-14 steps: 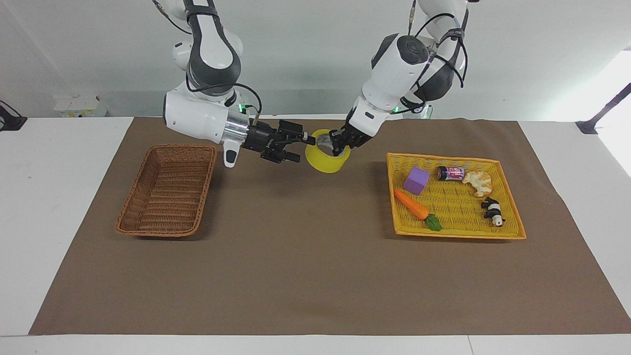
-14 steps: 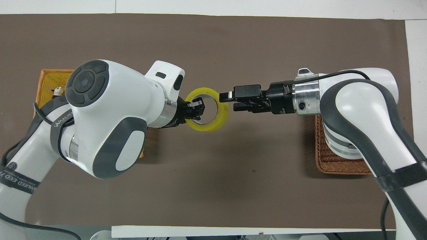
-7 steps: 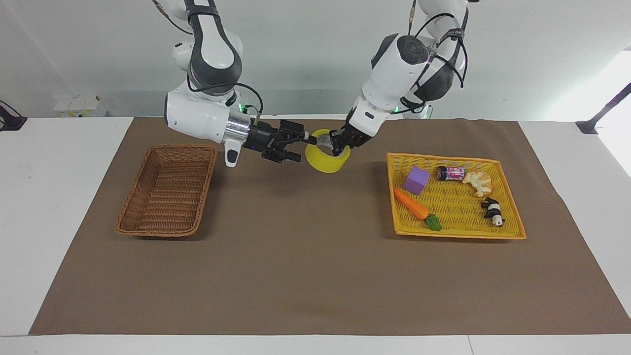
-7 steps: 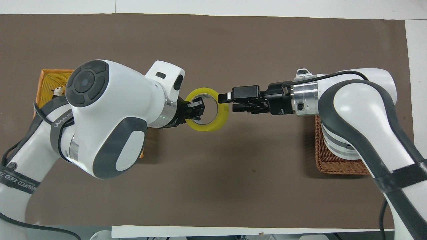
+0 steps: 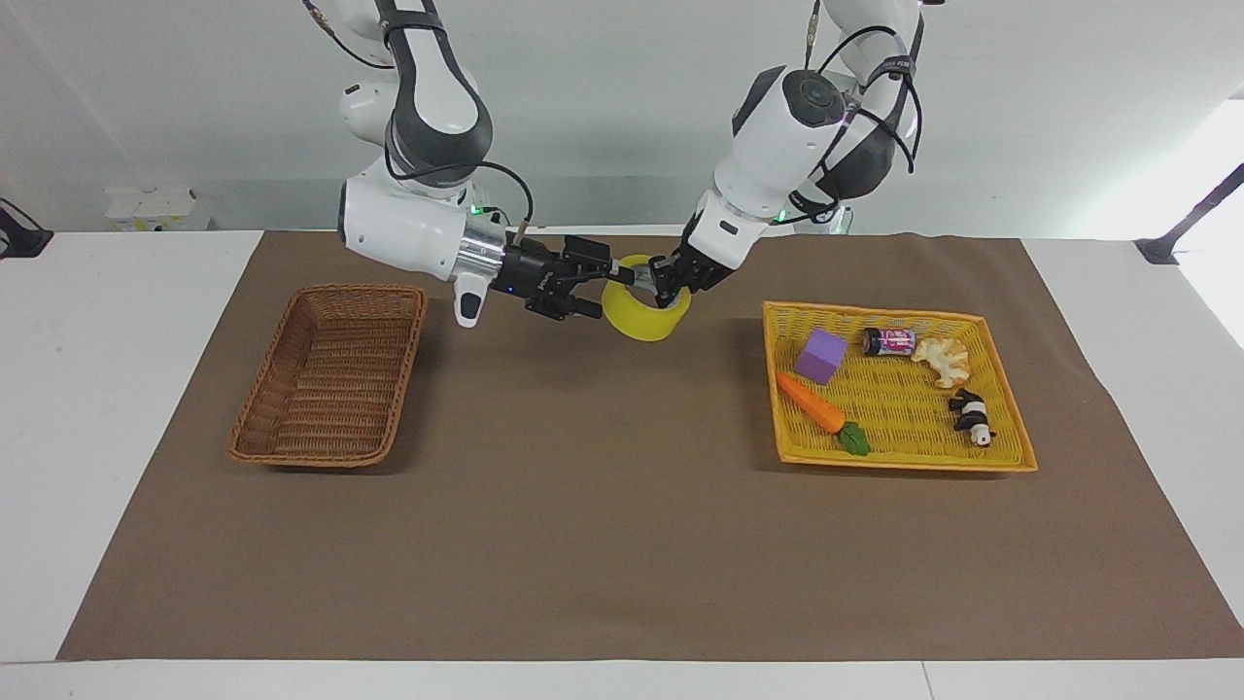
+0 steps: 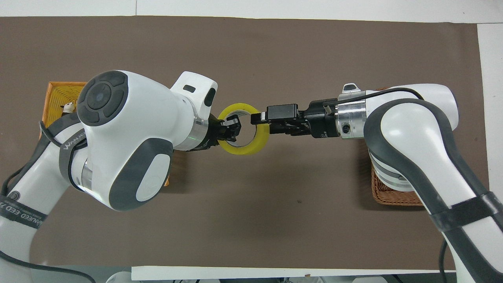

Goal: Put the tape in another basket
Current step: 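Grasp the tape roll rim with the right gripper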

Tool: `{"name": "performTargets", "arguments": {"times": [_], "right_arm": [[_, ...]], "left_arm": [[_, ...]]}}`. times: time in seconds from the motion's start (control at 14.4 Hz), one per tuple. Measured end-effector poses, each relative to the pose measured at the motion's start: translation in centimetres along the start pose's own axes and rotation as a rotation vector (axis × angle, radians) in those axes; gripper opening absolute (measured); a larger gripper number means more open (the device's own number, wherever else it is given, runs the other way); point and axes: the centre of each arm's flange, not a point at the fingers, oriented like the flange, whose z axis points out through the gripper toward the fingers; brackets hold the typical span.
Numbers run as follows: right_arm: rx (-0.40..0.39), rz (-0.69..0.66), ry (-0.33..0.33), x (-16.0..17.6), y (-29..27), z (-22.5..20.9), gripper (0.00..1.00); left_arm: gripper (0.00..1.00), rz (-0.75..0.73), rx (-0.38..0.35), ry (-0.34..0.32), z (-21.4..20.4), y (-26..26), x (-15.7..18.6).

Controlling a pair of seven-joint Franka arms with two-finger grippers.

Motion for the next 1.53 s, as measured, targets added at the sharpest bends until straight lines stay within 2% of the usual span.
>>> {"name": "performTargets", "arguments": {"times": [0.07,0.21,0.28,0.49,1.11,1.18,1.32,1.53], "right_arm": [[0.000,0.000,0.001,0.0,0.0,0.0,0.94],[0.000,0.000,0.002,0.0,0.0,0.0,0.93],[-0.001,0.000,0.002,0.0,0.0,0.0,0.87],[0.001,-0.008,0.003,0.0,0.0,0.0,0.56],[0.001,-0.014,0.003,0.0,0.0,0.0,0.56],[0.001,-0.013,0.002,0.0,0.0,0.0,0.56],[0.000,-0.009,0.001,0.0,0.2,0.0,0.56],[0.002,-0.006,0.002,0.1,0.4,-0.5,0.56]], "left_arm": [[0.22,0.000,0.000,0.000,0.0,0.0,0.0],[0.22,-0.001,0.000,0.000,0.0,0.0,0.0],[0.22,-0.001,0.000,0.000,0.0,0.0,0.0],[0.22,-0.003,0.001,-0.002,0.1,0.0,0.1],[0.22,-0.003,0.001,-0.002,0.1,0.0,0.0],[0.28,-0.002,0.001,-0.001,0.0,0.0,0.0],[0.32,0.000,0.002,-0.003,-0.3,0.1,-0.1],[0.63,0.011,0.010,-0.016,-2.8,0.2,-0.7]]}}
